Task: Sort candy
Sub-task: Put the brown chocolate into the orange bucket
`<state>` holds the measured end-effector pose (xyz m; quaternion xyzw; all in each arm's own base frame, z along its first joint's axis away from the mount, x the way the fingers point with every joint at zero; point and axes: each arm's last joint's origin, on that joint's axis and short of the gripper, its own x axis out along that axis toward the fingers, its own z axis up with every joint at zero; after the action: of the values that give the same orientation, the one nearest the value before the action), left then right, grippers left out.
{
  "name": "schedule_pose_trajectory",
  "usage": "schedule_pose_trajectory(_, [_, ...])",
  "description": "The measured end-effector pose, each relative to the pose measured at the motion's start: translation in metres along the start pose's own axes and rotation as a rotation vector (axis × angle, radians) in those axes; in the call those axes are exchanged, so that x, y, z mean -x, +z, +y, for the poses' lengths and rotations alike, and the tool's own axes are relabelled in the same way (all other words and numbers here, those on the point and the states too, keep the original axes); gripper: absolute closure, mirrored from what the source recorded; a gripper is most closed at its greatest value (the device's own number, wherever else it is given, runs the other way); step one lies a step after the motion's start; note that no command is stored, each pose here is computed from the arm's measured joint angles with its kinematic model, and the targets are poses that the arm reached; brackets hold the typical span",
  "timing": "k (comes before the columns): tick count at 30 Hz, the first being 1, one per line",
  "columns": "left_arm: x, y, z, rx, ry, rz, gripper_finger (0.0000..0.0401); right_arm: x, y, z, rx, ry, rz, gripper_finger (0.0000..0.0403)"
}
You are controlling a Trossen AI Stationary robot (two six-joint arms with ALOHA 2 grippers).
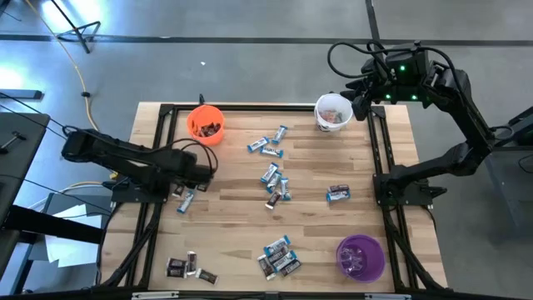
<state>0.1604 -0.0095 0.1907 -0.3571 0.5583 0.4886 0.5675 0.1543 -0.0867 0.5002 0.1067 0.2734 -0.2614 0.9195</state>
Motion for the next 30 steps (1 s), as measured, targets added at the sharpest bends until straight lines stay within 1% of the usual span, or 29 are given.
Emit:
schedule_pose_trajectory(5, [-0.009,0.011,0.0,0.04,0.043,0.019,0.0286,0.0,0.0,0.0,0.0,0.0,0.0,0.0253])
schedule_pose_trajectory(11, [-0.029,0.016,-0.012,-0.01,0.062,0.078,0.0286,0.0,0.0,0.0,0.0,-0.001,0.0,0.0253])
schedule_pose_trajectory(14, [-0.032,0.015,-0.013,-0.026,0.089,0.091,0.0286,0.0,0.0,0.0,0.0,0.0,0.0,0.0253])
schedule_pose_trajectory(18, [-0.031,0.015,-0.009,-0.011,0.14,0.09,0.0286,0.0,0.0,0.0,0.0,0.0,0.0,0.0253])
schedule_pose_trajectory(23, [-0.032,0.015,-0.009,-0.01,0.145,0.09,0.0286,0.0,0.0,0.0,0.0,-0.001,0.0,0.0253])
schedule_pose_trajectory(30, [-0.044,0.011,-0.016,-0.041,0.227,0.115,0.0286,0.0,0.0,0.0,0.0,0.0,0.0,0.0253])
